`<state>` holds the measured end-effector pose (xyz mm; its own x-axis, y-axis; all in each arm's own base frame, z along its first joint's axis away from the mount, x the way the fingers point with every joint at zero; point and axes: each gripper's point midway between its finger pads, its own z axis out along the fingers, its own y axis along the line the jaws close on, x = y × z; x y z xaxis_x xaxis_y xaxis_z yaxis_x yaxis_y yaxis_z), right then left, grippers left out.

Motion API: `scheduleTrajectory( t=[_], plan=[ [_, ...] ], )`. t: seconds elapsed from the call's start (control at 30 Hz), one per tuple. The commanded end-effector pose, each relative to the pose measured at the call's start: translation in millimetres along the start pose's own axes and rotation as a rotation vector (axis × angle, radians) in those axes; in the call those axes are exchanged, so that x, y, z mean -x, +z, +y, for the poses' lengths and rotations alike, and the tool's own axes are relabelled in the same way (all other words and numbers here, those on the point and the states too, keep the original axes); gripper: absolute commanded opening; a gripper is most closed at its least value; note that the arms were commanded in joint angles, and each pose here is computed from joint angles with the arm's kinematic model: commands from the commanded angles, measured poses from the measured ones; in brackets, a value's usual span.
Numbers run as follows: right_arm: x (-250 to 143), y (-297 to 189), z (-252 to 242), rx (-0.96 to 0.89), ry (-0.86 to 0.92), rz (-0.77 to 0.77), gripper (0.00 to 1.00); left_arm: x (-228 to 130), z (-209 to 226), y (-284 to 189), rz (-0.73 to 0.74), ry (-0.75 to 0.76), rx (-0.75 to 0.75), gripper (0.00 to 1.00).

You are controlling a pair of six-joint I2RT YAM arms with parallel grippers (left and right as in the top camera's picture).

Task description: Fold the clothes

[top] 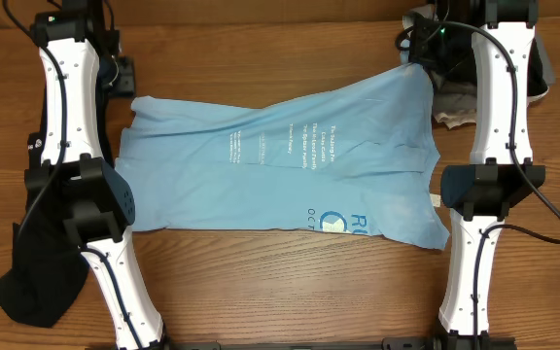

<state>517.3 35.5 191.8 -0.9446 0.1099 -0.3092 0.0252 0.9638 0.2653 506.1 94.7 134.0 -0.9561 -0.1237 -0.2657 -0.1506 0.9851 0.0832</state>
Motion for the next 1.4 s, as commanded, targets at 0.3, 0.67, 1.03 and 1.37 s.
scheduleTrajectory(
  t=[0.3, 0.67, 1.03, 1.37],
  plan=[
    [4, -26, 4, 0.006, -0.007, -0.052, 0.04, 25, -29, 75, -0.043, 0.035, -0.133, 0.72],
    [5, -25, 1, -0.009, -0.007, -0.054, 0.04, 9, -38, 130, 0.035, 0.047, -0.139, 0.7],
    [6, -26, 0, -0.017, -0.01, -0.058, 0.04, 14, -47, 137, 0.017, 0.053, -0.156, 0.54],
    [5, -25, 0, -0.017, -0.01, -0.055, 0.04, 9, -54, 138, 0.035, 0.063, -0.166, 0.16]
  ],
)
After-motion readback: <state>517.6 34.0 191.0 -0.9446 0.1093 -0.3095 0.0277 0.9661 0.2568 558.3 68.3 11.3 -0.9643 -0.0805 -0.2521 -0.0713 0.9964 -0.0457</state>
